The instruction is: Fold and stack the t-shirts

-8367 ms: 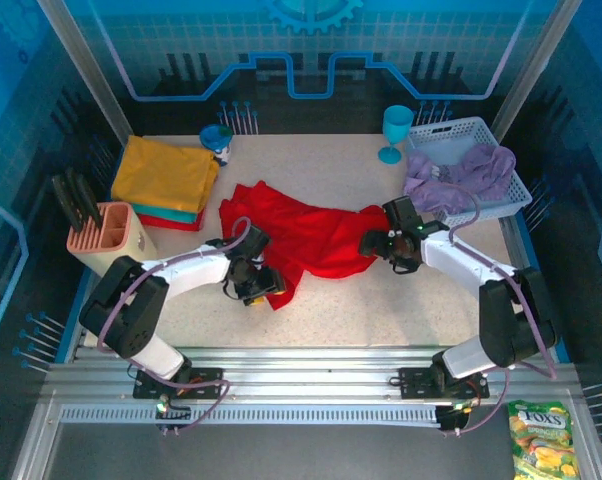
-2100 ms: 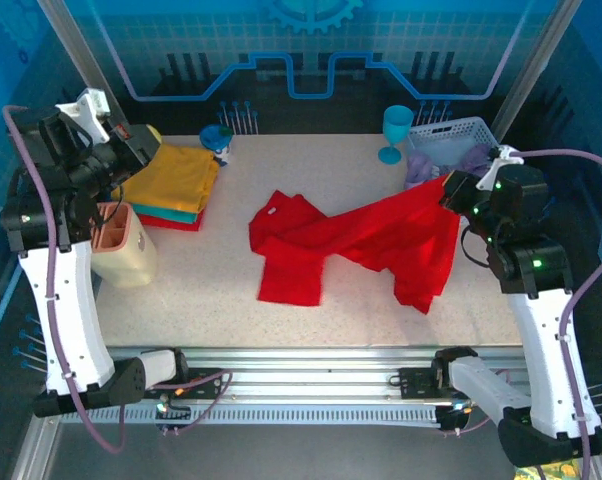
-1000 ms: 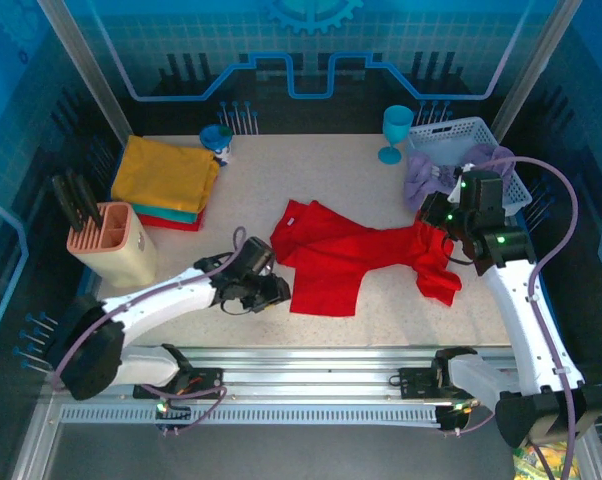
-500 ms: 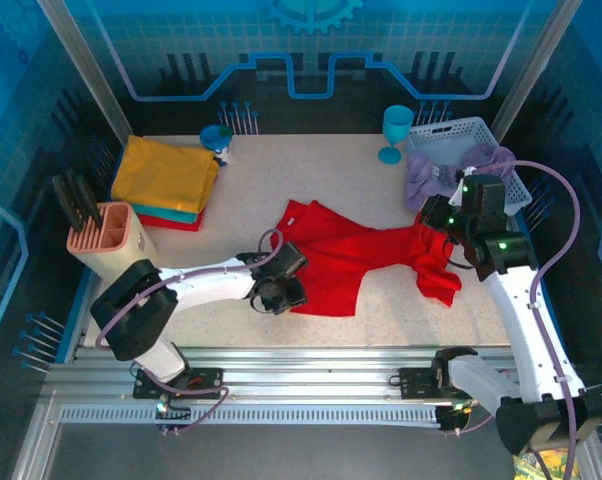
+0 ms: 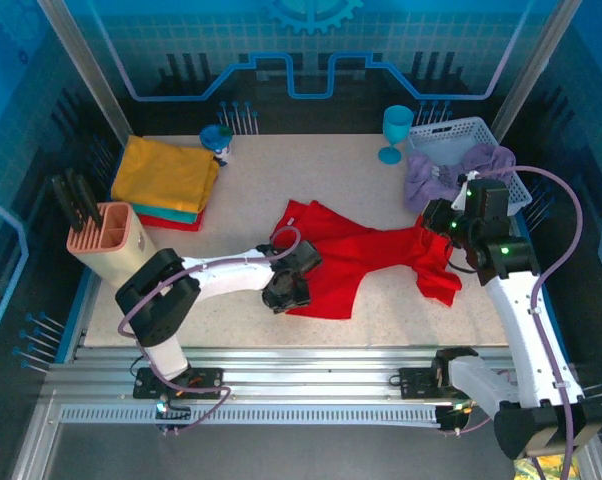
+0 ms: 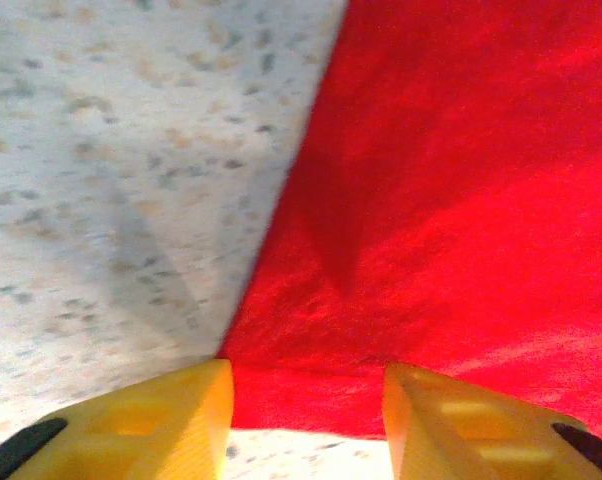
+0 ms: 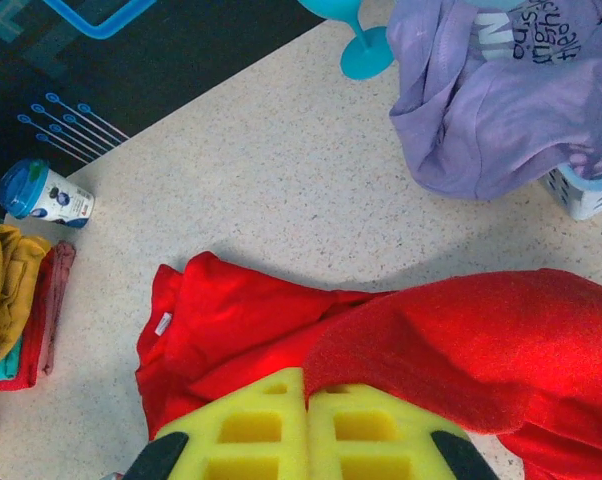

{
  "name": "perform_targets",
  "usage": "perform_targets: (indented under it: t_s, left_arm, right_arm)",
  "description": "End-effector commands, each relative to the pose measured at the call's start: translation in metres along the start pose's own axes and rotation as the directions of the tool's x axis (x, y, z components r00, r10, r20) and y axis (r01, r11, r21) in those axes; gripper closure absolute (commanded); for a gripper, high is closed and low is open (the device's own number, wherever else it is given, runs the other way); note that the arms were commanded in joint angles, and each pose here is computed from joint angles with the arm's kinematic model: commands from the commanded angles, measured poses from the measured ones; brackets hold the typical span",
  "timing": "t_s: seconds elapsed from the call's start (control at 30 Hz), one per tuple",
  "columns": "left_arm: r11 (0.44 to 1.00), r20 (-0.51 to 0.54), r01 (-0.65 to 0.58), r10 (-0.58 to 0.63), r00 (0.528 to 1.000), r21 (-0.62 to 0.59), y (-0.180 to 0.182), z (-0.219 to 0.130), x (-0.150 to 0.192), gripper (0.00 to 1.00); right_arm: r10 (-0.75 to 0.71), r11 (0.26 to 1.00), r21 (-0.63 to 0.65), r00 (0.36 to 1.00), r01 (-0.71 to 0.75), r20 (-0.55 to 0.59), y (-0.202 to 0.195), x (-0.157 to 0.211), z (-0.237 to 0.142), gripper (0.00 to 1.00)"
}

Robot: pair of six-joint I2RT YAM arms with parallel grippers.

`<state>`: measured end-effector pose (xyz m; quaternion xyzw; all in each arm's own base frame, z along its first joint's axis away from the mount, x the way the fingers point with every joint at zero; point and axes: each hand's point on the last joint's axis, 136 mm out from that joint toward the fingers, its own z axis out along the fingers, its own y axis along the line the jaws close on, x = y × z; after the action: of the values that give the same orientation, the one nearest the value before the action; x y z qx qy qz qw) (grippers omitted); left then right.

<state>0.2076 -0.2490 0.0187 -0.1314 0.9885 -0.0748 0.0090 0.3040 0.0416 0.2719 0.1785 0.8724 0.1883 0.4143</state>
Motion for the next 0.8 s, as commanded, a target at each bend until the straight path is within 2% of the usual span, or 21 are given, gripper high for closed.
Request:
perform_targets:
  t_s: [0.0, 0.27, 0.4, 0.57, 0.77]
  left_arm:
    - [0.988, -0.006, -0.074, 0.074, 0.997, -0.137, 0.020, -0.012, 0.000, 0.53]
    - [0.983, -0.018, -0.138, 0.137, 0.990, -0.120, 0.016, -0.023, -0.002, 0.51]
    - [0.982, -0.063, -0.149, 0.142, 0.988, -0.119, 0.017, -0.012, 0.000, 0.51]
    - [0.987, -0.086, -0.148, 0.143, 0.986, -0.058, 0.000, 0.001, 0.006, 0.53]
    - [0.985, -0.112, -0.150, 0.140, 0.984, -0.086, -0.003, 0.014, 0.009, 0.57]
  right_arm:
    - [0.001, 1.000, -0.018, 1.000, -0.001, 0.006, 0.000, 0.000, -0.001, 1.00]
    - [0.004, 1.000, -0.016, 1.000, -0.004, 0.006, -0.003, 0.000, -0.002, 1.00]
    - [0.004, 1.000, -0.016, 1.000, -0.004, 0.002, -0.003, 0.000, -0.001, 1.00]
    - [0.001, 1.000, -0.010, 1.000, -0.001, -0.002, -0.005, 0.001, 0.000, 1.00]
    - [0.002, 1.000, -0.009, 1.000, -0.002, -0.002, -0.006, 0.001, -0.002, 1.00]
